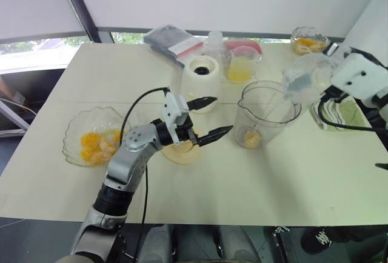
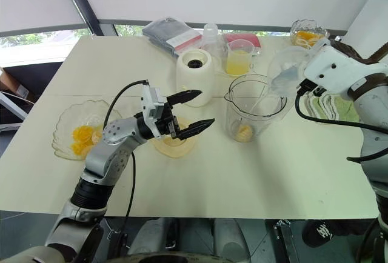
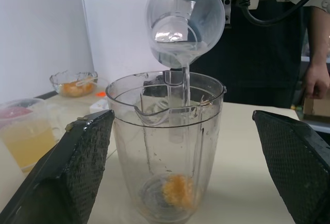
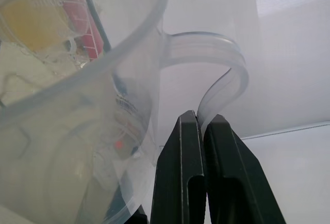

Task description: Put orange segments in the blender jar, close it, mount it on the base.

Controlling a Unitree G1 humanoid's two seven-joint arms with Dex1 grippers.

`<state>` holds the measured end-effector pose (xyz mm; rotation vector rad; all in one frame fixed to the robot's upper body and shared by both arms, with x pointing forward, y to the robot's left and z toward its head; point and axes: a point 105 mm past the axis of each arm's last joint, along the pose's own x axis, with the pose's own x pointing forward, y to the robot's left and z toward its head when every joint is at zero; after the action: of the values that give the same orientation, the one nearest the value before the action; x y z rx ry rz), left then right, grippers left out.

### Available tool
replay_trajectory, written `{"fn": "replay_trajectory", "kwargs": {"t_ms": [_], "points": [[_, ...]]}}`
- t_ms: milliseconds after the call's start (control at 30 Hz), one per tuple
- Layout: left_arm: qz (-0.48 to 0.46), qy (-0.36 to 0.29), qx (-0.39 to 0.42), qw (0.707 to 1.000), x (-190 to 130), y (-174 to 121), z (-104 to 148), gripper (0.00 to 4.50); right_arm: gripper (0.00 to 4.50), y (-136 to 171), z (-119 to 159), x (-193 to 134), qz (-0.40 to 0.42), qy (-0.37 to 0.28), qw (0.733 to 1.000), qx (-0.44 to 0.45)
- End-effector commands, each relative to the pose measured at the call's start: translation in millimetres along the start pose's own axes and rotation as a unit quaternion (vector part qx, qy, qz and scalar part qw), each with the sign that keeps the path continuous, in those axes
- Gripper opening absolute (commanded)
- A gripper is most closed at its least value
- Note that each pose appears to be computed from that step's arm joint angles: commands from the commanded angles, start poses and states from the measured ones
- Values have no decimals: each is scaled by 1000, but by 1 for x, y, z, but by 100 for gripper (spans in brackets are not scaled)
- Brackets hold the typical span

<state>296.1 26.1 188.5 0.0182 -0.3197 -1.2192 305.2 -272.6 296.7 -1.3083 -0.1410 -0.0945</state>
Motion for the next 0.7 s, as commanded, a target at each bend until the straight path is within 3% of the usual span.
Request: {"fn": "replay_trajectory", "kwargs": {"t_ms": [33, 300, 467, 700], "points": [[-8, -13, 22, 1000, 1, -3, 9, 450, 4, -23, 5, -4, -45, -4, 999, -1], [-12, -12, 23, 1000, 0, -2, 9, 450, 4, -27, -17, -10, -74, 44, 987, 135], [-14, -11, 24, 1000, 0, -2, 9, 450, 4, -27, -32, -15, -96, 78, 959, 254], [-16, -7, 23, 1000, 0, -2, 8, 450, 4, -20, -61, -32, -158, 132, 866, 455]]}}
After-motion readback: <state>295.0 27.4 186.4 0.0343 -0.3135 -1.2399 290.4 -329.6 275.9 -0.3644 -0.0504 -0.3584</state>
